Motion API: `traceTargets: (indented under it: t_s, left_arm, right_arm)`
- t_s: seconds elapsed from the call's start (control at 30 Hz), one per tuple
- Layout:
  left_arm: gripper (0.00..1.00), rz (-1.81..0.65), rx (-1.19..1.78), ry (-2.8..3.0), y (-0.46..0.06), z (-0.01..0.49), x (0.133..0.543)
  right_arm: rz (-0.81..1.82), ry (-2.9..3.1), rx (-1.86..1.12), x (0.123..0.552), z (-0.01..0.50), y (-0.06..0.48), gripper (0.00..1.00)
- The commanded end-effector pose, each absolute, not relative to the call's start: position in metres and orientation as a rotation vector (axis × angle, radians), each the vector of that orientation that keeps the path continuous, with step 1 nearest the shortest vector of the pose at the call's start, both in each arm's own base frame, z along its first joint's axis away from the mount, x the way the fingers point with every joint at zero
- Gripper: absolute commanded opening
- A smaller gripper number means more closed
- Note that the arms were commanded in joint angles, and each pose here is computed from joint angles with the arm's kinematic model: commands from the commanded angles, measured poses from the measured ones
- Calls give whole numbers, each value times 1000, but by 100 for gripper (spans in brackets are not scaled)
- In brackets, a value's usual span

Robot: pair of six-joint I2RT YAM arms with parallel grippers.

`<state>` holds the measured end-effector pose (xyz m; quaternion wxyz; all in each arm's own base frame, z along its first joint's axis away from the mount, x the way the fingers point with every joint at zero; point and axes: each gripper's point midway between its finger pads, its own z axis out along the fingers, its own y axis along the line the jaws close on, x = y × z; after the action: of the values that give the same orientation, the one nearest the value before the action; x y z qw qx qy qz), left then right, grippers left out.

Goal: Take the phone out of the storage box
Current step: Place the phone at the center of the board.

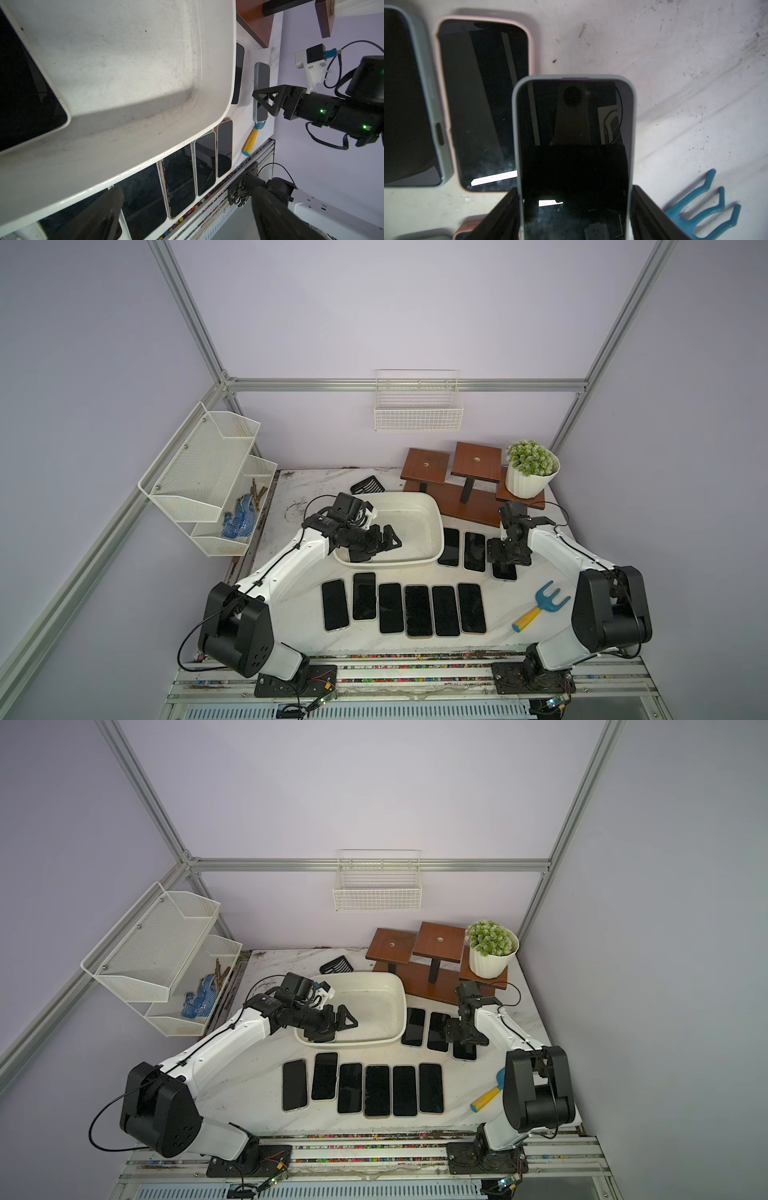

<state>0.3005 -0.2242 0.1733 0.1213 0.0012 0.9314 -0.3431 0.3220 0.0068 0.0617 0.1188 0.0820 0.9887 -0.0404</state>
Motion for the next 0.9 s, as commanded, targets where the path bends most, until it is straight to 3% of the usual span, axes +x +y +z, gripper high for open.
traceTargets:
  t_s: [0.0,0.5,0.6,0.77,0.87]
  left_arm:
    - [100,-981,53,2646,-218,200,305]
    - [100,-909,0,2636,-190,207,289]
    - [100,-901,-13,2635,-187,206,288]
    - [100,-887,-38,2633,-184,206,288]
    - [100,-872,-58,2627,-181,207,289]
  right_arm:
    - [-157,2827,256,348,64,-2,36]
    - [-194,2917,287,356,17,-7,37]
    - [-199,2931,291,352,13,-9,46]
    - [-197,2922,287,350,20,-9,70]
    - [-176,2893,289,352,36,-9,75]
